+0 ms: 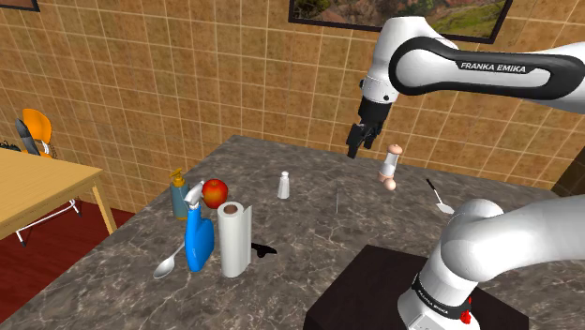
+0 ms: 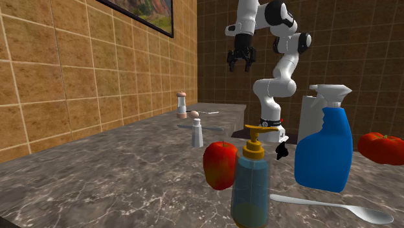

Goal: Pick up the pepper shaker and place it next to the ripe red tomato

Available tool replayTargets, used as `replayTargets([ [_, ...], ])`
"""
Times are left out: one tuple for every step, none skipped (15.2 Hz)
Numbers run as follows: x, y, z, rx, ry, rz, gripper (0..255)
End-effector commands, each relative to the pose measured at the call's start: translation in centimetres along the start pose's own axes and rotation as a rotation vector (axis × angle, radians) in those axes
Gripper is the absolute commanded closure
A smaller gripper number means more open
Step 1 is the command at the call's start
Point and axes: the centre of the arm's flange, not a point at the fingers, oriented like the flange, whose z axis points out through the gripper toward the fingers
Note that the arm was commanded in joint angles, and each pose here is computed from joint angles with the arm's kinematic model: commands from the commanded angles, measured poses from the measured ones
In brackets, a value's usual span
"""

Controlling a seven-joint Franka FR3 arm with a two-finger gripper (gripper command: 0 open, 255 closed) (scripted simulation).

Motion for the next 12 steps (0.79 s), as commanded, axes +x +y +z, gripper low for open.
replayTargets([
  [0.0,0.0,0.0,0.000,0.000,0.000,0],
  [1.0,0.1,0.9,0.004,0.000,-0.007,0],
  [2.0,0.1,1.7,0.009,0.000,-0.014,0],
  [3.0,0.2,2.6,0.013,-0.001,-0.021,0],
  [4.0,0.2,3.4,0.018,-0.001,-0.027,0],
  [5.1,0.3,4.3,0.022,-0.001,-0.034,0],
  [6.1,0.3,5.1,0.027,-0.001,-0.041,0],
  [7.1,0.3,6.0,0.031,-0.001,-0.048,0],
  [8.1,0.3,6.8,0.036,-0.001,-0.055,0],
  [9.1,0.3,7.7,0.040,-0.002,-0.062,0],
  [10.1,0.3,8.6,0.045,-0.002,-0.069,0],
  [11.1,0.2,9.4,0.049,-0.002,-0.076,0],
])
